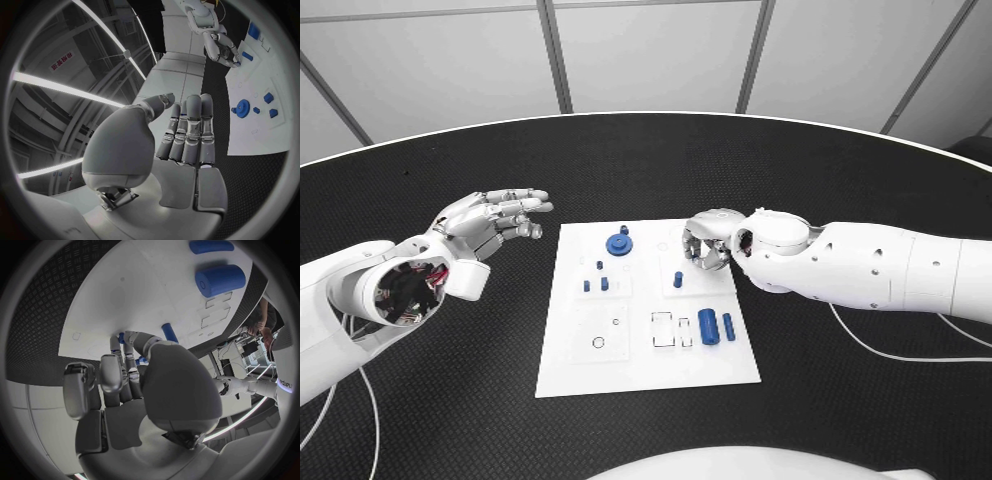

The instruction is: Assemble the parts on the task board

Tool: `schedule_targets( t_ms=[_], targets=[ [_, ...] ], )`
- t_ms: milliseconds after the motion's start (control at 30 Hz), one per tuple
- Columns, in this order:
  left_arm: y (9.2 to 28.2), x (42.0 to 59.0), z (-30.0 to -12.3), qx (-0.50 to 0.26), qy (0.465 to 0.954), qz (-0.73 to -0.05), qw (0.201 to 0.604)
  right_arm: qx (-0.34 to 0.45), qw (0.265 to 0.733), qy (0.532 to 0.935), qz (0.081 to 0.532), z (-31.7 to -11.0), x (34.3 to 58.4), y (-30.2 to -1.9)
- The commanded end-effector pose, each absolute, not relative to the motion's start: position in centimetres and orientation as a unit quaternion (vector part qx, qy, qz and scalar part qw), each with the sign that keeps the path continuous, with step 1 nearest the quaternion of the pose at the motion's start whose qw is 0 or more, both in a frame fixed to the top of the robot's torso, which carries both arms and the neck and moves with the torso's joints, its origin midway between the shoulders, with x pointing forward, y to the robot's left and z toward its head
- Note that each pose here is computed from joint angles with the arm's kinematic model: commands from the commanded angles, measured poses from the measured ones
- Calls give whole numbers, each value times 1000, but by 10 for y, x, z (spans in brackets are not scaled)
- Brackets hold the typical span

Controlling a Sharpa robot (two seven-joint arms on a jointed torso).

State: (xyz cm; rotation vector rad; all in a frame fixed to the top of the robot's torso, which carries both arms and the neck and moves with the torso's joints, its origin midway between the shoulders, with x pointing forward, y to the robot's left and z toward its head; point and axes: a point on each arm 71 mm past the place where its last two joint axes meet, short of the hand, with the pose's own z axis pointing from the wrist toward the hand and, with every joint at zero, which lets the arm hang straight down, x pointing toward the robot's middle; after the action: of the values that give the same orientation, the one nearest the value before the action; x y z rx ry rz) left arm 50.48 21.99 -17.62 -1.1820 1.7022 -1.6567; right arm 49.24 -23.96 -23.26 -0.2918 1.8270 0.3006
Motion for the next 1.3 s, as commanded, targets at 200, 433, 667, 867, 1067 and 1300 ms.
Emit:
schedule_targets(
  t_ms=[200,433,667,867,1067,1300],
  targets=[
    [220,506,-176,-433,622,-605,243,-130,612,770,127,-228,491,-239],
    [221,506,-177,-434,622,-604,244,-132,620,763,127,-226,488,-240],
    [221,507,-177,-434,623,-603,244,-132,621,761,132,-223,482,-242],
    [222,508,-178,-435,623,-602,244,-131,627,754,147,-216,468,-241],
    [222,510,-178,-435,623,-602,244,-133,637,740,172,-199,456,-230],
    [219,511,-179,-433,624,-604,242,-143,650,717,208,-174,444,-208]
  ],
)
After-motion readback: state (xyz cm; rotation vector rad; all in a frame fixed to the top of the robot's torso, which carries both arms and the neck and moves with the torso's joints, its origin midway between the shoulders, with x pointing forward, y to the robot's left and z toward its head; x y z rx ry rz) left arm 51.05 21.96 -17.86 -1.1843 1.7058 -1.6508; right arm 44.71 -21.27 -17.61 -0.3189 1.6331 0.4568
